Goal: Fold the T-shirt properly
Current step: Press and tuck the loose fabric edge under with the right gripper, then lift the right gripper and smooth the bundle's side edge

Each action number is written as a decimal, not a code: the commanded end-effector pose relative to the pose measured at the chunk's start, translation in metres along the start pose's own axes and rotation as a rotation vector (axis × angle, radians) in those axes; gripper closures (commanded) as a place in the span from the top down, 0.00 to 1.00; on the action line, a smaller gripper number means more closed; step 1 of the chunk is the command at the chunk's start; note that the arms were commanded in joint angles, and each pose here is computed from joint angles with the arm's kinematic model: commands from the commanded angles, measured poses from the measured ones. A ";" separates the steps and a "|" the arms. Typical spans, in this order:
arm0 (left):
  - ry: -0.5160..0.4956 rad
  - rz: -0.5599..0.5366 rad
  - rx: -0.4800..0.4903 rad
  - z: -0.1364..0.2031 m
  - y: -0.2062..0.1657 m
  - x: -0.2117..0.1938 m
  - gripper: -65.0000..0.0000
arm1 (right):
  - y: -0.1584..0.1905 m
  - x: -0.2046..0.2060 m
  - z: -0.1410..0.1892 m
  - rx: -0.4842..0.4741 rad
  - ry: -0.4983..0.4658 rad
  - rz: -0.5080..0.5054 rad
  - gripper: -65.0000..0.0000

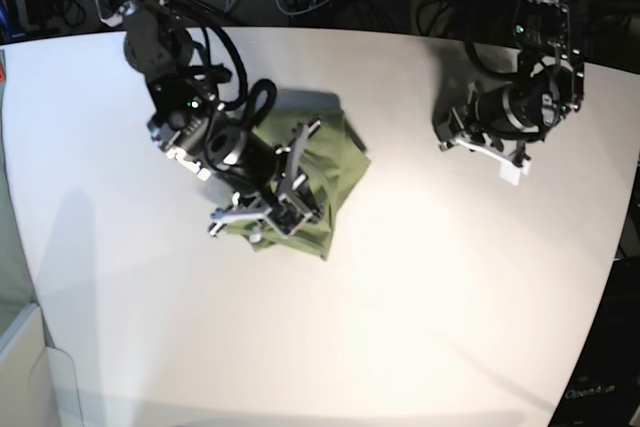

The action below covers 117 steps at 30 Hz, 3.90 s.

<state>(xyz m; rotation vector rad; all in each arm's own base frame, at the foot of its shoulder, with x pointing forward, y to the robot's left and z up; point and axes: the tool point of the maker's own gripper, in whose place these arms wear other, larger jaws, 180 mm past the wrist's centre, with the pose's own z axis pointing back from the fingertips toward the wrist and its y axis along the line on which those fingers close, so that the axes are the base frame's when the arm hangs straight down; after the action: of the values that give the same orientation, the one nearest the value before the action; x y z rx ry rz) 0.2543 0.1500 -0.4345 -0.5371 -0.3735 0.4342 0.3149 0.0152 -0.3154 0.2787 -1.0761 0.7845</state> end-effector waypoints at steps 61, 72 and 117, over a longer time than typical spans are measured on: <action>0.008 0.011 0.010 0.004 0.007 -0.009 0.02 | -0.002 -0.072 -0.108 0.175 -0.035 -0.190 0.00; 0.014 0.013 0.012 0.004 0.008 -0.011 0.02 | -0.011 -0.025 -0.086 0.160 -0.080 -0.051 0.00; 0.031 0.020 0.019 0.002 0.013 -0.021 0.02 | 0.029 -0.102 -0.013 0.162 -0.014 -0.119 0.00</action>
<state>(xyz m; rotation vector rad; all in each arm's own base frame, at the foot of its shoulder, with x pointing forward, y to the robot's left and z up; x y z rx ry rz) 0.2337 0.1465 -0.4430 -0.5539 -0.3450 0.4533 0.2709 0.0024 -0.4235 0.4912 -0.9659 0.7643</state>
